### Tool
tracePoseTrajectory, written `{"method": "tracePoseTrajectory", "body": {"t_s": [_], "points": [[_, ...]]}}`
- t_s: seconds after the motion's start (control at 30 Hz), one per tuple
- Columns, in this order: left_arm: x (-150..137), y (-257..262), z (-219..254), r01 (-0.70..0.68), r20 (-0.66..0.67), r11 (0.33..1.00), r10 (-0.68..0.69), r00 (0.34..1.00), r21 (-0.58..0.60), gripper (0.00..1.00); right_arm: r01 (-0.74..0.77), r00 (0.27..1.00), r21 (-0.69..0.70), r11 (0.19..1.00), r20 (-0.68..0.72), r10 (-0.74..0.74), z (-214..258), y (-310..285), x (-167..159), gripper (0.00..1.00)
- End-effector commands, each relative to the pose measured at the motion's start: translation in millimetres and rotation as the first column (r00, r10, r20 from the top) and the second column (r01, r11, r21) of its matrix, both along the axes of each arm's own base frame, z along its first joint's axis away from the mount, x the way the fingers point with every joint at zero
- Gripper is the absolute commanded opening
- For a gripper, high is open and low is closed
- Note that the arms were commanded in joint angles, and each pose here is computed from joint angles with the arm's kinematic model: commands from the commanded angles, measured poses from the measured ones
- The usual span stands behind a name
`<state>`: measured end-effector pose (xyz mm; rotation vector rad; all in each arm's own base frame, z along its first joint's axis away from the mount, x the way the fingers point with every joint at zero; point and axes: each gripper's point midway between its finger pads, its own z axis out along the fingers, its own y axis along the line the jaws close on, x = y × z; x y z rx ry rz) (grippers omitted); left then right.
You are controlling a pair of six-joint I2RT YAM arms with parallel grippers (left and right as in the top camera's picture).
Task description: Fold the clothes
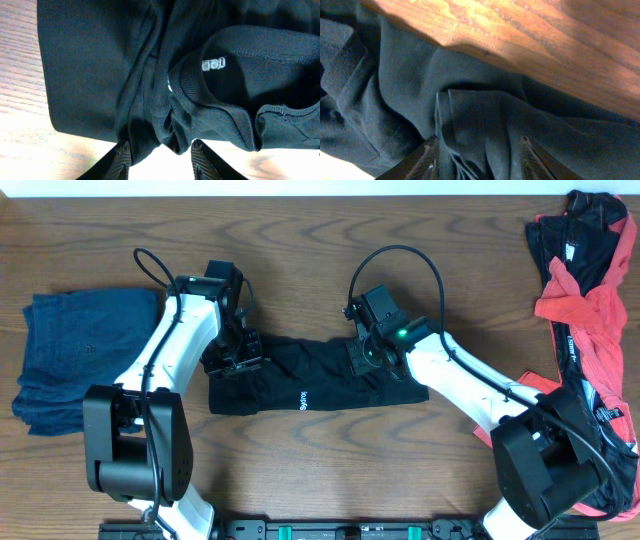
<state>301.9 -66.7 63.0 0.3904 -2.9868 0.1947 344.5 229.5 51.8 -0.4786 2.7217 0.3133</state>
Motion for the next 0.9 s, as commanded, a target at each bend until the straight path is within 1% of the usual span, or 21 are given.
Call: {"method": "tracePoseTrajectory", "body": {"t_s": [0.0,0.37,0.53,0.63,0.7,0.77,0.87], "points": [[-3,0,4,0.001,-0.003,1.000,-0.001,1.000,-0.006,0.42,-0.002,0.999,-0.012,1.000,0.034,0.003,8,1,3,0.49],[-3,0,4,0.001,-0.006,1.000,-0.001,1.000,-0.005,0.42,-0.013,0.999,-0.009,1.000,0.037,0.013,7,5,2,0.49],[-3,0,4,0.001,-0.005,1.000,-0.001,1.000,-0.006,0.42,-0.027,0.999,-0.018,0.999,0.024,0.028,0,10,-2,0.48],[-3,0,4,0.001,-0.005,1.000,-0.001,1.000,-0.005,0.42,-0.037,0.999,-0.028,0.999,0.010,0.038,-11,14,-3,0.43],[-3,0,4,0.001,-0.005,1.000,-0.001,1.000,-0.005,0.42,-0.024,1.000,-0.033,0.999,0.008,0.024,-16,14,-2,0.34],[-3,0,3,0.001,-0.005,1.000,-0.001,1.000,-0.005,0.42,0.013,1.000,-0.049,0.999,0.015,-0.012,-19,10,2,0.29],[-4,0,4,0.001,-0.007,1.000,-0.001,1.000,-0.005,0.42,0.053,0.998,-0.065,0.996,0.047,-0.050,-18,5,10,0.18]]}}
